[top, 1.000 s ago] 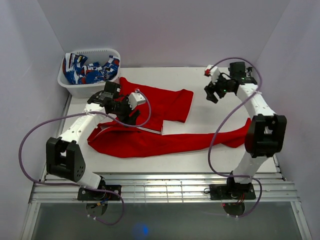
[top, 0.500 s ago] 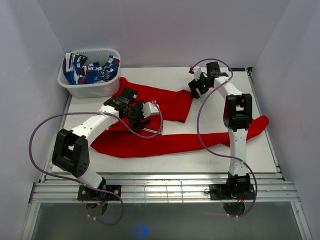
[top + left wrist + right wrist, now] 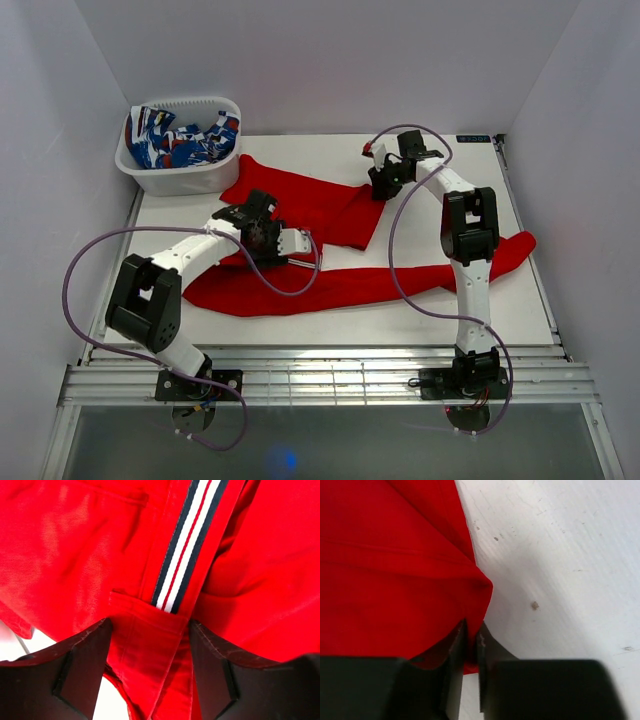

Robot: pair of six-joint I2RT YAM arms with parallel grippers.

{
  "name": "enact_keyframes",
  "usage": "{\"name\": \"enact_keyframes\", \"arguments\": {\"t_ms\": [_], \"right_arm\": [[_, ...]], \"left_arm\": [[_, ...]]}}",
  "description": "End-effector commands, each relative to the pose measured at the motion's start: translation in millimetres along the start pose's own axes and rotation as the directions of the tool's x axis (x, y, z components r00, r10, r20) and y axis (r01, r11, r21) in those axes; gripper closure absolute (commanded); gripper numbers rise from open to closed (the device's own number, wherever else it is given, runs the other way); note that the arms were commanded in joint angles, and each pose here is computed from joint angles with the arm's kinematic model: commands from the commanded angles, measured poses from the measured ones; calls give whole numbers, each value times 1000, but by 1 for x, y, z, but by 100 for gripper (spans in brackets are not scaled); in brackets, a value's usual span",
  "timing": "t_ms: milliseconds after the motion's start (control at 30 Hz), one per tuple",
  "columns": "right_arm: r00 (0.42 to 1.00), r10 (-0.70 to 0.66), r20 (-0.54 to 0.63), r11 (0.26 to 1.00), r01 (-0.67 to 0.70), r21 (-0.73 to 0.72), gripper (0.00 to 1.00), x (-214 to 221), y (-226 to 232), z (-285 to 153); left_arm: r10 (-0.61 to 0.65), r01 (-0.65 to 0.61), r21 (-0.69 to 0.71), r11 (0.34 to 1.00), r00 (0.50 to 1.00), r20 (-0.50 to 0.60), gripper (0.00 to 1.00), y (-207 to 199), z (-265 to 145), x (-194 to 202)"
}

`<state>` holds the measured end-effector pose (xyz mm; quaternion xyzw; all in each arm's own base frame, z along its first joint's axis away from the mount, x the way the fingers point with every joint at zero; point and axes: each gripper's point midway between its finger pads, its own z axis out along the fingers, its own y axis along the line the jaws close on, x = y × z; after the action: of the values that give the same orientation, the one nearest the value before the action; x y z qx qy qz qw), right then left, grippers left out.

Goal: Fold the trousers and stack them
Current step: Flatten the trousers out

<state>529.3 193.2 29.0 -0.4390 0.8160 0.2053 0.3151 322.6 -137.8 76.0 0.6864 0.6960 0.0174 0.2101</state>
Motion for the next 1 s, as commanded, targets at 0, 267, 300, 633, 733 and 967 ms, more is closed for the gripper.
{"name": "enact_keyframes", "arguments": {"t_ms": [0, 267, 300, 633, 733, 967], "right_arm": [[997, 76, -16, 991, -78, -108, 87, 5, 27, -4], [998, 65, 12, 996, -64, -54, 92, -2, 19, -44], [998, 55, 30, 998, -54, -37, 92, -9, 16, -55], [992, 56, 110, 985, -72, 155, 92, -12, -19, -170], [995, 1, 100, 970, -25, 243, 92, -10, -20, -223], [982, -179, -66, 897, 190, 398, 92, -13, 11, -286]], "left_arm": [[49, -57, -120, 991, 997, -67, 29, 19, -9, 13], [-49, 51, -298, 953, 999, 13, 74, 59, -38, -3], [-75, 80, -315, 946, 997, 29, 90, 64, -44, -3], [-524, 628, -288, 723, 770, 364, 100, 98, -124, 12], [-669, 799, -198, 567, 588, 455, 100, 99, -139, 32], [-854, 985, -5, 173, 153, 497, 100, 84, -142, 92]]}}
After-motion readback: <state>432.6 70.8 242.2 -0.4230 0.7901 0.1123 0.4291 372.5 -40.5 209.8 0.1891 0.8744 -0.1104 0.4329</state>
